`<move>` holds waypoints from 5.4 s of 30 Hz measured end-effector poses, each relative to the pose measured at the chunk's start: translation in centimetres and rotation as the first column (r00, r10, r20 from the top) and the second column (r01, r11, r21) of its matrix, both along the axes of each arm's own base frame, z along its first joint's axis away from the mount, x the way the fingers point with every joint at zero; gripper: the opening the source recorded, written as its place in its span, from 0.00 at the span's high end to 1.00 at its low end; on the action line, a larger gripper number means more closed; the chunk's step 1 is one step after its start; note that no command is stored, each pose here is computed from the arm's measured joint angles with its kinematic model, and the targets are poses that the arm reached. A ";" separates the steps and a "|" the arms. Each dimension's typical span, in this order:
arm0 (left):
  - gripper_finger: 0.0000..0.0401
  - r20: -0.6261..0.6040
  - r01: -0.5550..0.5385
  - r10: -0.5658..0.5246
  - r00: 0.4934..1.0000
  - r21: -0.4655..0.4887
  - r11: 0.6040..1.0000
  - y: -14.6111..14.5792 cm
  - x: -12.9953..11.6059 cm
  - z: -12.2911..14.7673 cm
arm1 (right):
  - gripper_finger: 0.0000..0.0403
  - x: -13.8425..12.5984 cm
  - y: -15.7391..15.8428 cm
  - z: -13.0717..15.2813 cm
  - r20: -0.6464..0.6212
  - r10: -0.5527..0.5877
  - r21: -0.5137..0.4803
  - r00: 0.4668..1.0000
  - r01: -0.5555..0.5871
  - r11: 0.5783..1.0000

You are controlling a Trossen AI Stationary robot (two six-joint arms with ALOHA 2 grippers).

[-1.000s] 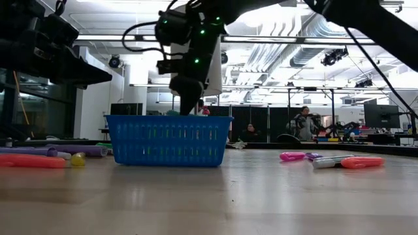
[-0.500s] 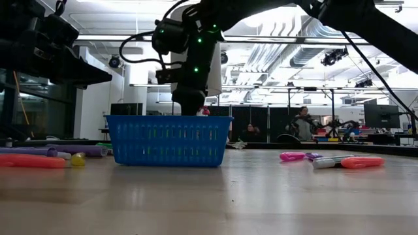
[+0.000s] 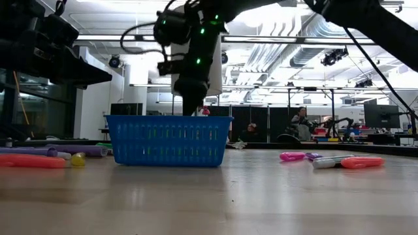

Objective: Pick & Place Markers
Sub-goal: Put the light green highlighter into the red bin

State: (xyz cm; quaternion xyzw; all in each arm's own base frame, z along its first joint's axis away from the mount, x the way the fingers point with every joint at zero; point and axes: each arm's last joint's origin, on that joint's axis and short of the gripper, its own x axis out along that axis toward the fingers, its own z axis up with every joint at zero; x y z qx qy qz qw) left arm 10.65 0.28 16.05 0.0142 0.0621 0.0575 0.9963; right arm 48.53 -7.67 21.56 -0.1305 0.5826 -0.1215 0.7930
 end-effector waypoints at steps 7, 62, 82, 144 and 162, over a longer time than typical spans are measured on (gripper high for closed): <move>0.79 -0.001 0.000 0.000 1.000 0.000 1.000 0.0 0.0 0.0 | 0.69 -2.1 1.2 2.2 -0.086 0.053 0.142 0.995 -0.040 0.989; 0.79 -0.014 0.002 -0.002 1.000 0.000 1.000 0.0 0.0 -0.1 | 0.69 -22.6 11.0 -0.6 -0.421 -0.639 0.436 0.643 0.762 0.479; 0.79 -0.014 0.003 -0.003 1.000 0.000 1.000 0.0 0.0 -0.1 | 0.69 -30.6 11.9 -3.9 -0.248 -0.942 0.330 -0.228 0.894 -0.303; 0.79 -0.014 0.002 -0.002 1.000 0.000 1.000 0.0 0.0 -0.1 | 0.71 -34.3 7.5 -9.2 -0.253 -0.781 0.152 -0.571 0.774 -0.615; 0.79 -0.014 0.003 -0.003 1.000 0.000 1.000 0.0 0.0 -0.1 | 0.87 -34.1 7.5 -9.3 -0.264 -0.823 0.169 -0.502 0.816 -0.552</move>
